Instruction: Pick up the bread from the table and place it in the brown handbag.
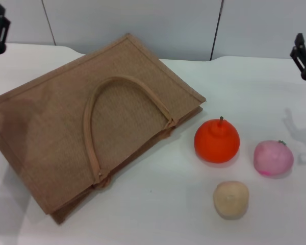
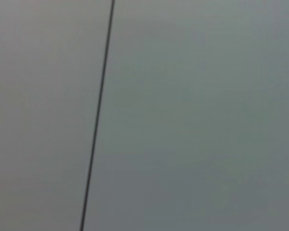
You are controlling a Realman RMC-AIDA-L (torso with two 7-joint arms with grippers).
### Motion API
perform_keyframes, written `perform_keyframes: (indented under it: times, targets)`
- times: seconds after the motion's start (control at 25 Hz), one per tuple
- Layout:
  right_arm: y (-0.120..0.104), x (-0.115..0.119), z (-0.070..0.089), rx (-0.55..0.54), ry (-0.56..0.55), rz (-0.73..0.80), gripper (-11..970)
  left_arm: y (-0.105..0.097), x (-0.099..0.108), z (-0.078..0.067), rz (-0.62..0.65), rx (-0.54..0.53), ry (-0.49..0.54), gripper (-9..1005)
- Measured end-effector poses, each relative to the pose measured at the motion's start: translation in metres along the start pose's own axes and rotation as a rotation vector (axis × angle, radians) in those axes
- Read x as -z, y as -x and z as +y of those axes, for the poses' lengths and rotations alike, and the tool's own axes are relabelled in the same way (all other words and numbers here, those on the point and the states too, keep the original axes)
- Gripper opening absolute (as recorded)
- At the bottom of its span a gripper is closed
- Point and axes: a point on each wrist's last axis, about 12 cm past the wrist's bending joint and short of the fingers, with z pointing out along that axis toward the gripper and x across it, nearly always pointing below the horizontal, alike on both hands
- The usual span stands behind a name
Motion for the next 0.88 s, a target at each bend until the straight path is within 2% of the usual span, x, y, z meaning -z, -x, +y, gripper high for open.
perform_keyframes:
  times: [0.12, 0.88]
  targets:
    - [-0.0015, 0.0012, -0.0027, -0.001, -0.014, 0.005, 905, -0.0014, -0.0026, -0.0034, 0.01, 0.011, -0.015, 768]
    - [-0.0064, 0.0056, -0.0048, 0.009, -0.017, 0.025, 904, -0.0036, -0.0017, -0.0009, 0.032, 0.011, -0.002, 768]
